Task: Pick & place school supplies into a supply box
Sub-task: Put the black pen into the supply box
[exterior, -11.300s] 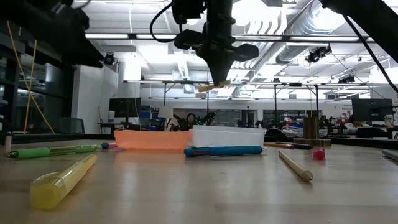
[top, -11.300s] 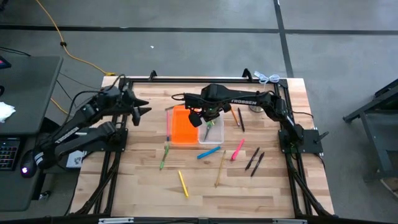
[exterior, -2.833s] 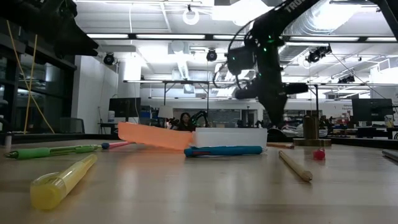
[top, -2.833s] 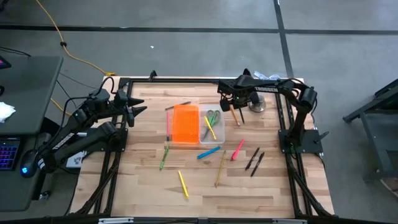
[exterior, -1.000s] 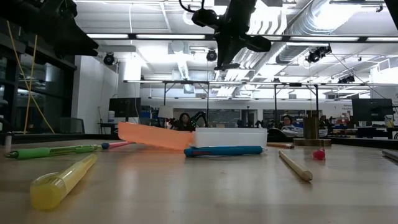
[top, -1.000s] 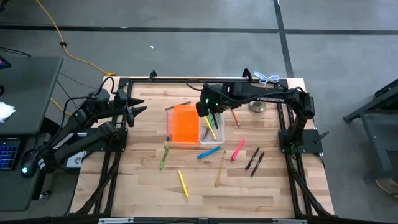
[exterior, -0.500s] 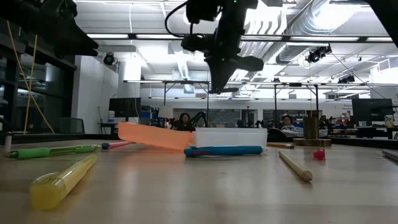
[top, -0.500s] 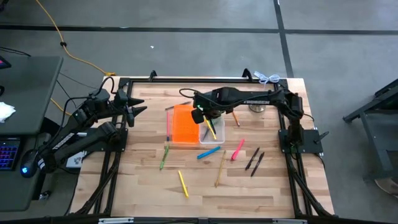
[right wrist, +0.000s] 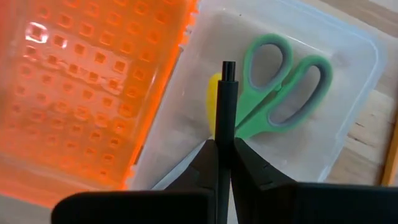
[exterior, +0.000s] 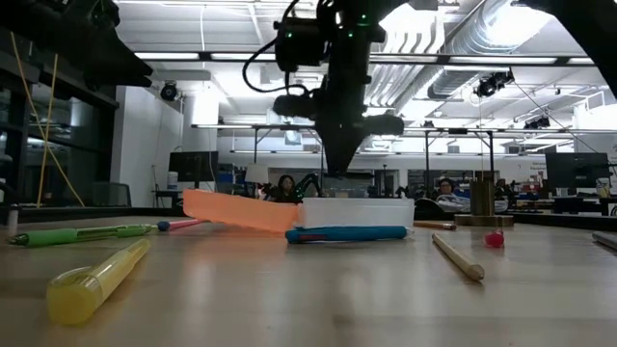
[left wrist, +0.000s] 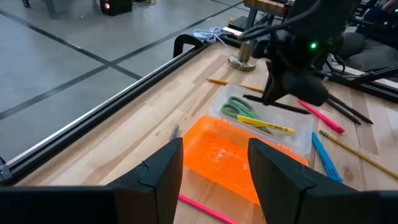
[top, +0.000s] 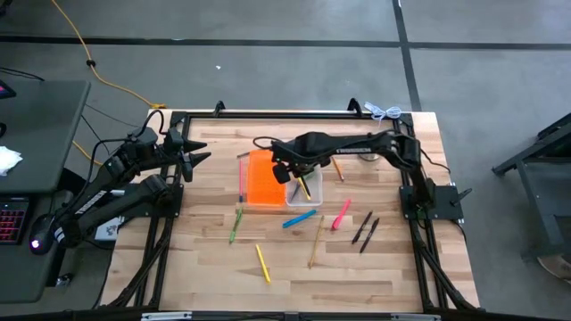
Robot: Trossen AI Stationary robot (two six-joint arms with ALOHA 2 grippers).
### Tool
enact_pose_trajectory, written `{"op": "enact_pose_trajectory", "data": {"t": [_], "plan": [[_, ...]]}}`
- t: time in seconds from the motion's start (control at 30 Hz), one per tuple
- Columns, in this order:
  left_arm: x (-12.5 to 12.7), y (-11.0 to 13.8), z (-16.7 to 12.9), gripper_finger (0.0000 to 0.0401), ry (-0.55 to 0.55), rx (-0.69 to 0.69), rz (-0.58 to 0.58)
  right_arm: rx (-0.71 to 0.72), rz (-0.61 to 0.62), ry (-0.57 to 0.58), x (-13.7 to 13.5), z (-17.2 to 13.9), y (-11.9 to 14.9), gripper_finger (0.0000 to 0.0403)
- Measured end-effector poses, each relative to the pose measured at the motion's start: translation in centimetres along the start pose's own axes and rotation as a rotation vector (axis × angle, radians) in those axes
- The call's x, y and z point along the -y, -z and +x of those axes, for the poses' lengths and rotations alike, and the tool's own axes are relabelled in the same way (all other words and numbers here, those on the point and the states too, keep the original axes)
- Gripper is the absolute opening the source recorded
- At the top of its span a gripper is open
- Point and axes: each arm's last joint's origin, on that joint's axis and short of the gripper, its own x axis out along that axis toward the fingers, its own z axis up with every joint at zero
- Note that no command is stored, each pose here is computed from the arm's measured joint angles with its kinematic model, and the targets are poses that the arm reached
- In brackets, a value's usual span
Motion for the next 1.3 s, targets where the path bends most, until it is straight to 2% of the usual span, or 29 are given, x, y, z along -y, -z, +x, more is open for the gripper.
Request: {"op": "enact_pose_trajectory", "data": {"t": [0.47, 0.7, 1.17, 1.3], "plan": [[0.0, 0.0, 0.0, 0.0209, 0.000, 0.000, 0.000, 0.002, -0.012, 0.068, 0.0, 3.5, -0.8, 0.0010], [0.0, 0.0, 0.0, 0.0209, 0.000, 0.000, 0.000, 0.059, -0.015, 0.085, 0.1, 3.7, -1.3, 0.0011], [0.0, -0.1, 0.0, 0.0209, 0.007, 0.008, 0.015, 0.055, -0.006, 0.078, 0.2, 4.3, -1.6, 0.0011], [0.1, -0.1, 0.0, 0.0209, 0.039, 0.014, 0.038, 0.043, -0.006, 0.077, 0.0, 5.0, -1.6, 0.0011]]}}
